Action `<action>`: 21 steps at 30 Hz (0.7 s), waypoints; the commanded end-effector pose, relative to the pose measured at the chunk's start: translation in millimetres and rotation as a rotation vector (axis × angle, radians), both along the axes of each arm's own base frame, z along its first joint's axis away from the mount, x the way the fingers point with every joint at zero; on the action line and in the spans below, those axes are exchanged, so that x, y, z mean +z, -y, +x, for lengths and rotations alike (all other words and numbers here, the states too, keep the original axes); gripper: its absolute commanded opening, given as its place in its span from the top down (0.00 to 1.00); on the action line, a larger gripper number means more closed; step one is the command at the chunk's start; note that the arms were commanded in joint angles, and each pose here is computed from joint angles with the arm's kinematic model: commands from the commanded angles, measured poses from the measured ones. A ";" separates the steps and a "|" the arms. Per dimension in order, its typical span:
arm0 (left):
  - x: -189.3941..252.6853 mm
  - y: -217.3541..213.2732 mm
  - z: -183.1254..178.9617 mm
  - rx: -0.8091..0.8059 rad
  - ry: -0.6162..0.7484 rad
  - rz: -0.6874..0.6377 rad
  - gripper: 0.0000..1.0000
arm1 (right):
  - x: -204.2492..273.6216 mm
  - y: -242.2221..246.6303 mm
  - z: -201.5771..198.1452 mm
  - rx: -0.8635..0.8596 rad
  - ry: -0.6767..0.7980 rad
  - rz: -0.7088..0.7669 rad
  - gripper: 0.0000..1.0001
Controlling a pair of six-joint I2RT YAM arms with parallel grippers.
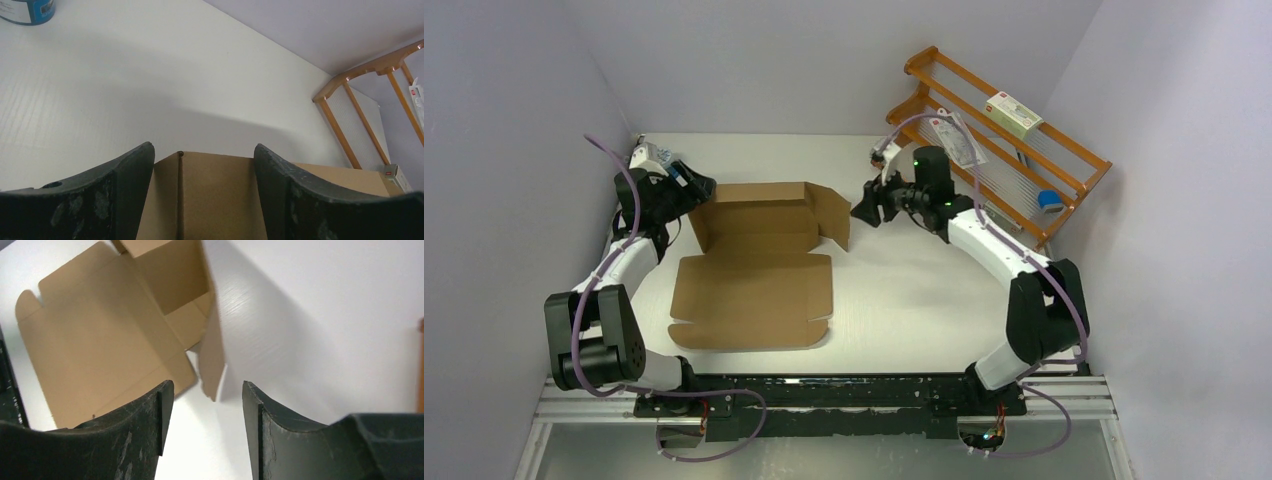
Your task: Fold the paper box
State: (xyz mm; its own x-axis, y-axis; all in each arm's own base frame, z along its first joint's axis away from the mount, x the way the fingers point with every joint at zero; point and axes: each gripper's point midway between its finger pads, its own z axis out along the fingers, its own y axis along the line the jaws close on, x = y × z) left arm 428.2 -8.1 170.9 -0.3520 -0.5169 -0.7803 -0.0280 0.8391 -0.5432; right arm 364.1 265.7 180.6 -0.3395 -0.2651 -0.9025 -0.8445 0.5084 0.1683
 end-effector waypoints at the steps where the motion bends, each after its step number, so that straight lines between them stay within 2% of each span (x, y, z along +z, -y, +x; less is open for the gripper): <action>1: -27.7 4.4 -9.0 -0.042 -0.093 0.023 0.23 | 24.3 22.4 18.7 -0.033 0.067 0.037 0.43; 4: -25.7 5.7 -9.1 -0.048 -0.087 0.019 0.23 | 28.7 32.7 43.3 -0.088 0.119 0.018 0.43; 6: -23.9 6.9 -9.2 -0.052 -0.082 0.015 0.23 | 25.5 28.2 54.5 -0.059 0.140 0.005 0.43; 11: -20.3 9.2 -9.4 -0.063 -0.073 0.005 0.23 | -16.3 1.1 69.0 0.038 0.126 -0.011 0.42; 15: -17.4 12.5 -9.0 -0.077 -0.063 -0.010 0.23 | -47.5 -32.9 52.3 0.182 0.177 -0.073 0.39; 21: -14.8 19.5 -10.9 -0.106 -0.050 -0.038 0.24 | -57.5 -66.0 15.9 0.366 0.206 -0.036 0.39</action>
State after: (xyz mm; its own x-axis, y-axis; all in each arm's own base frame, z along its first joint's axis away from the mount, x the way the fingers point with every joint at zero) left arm 426.4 -15.2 171.0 -0.3725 -0.5069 -0.7773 0.0099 0.8354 -0.5496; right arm 396.8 312.0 107.3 -0.1786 -0.3991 -0.8993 -0.9477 0.3154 0.0482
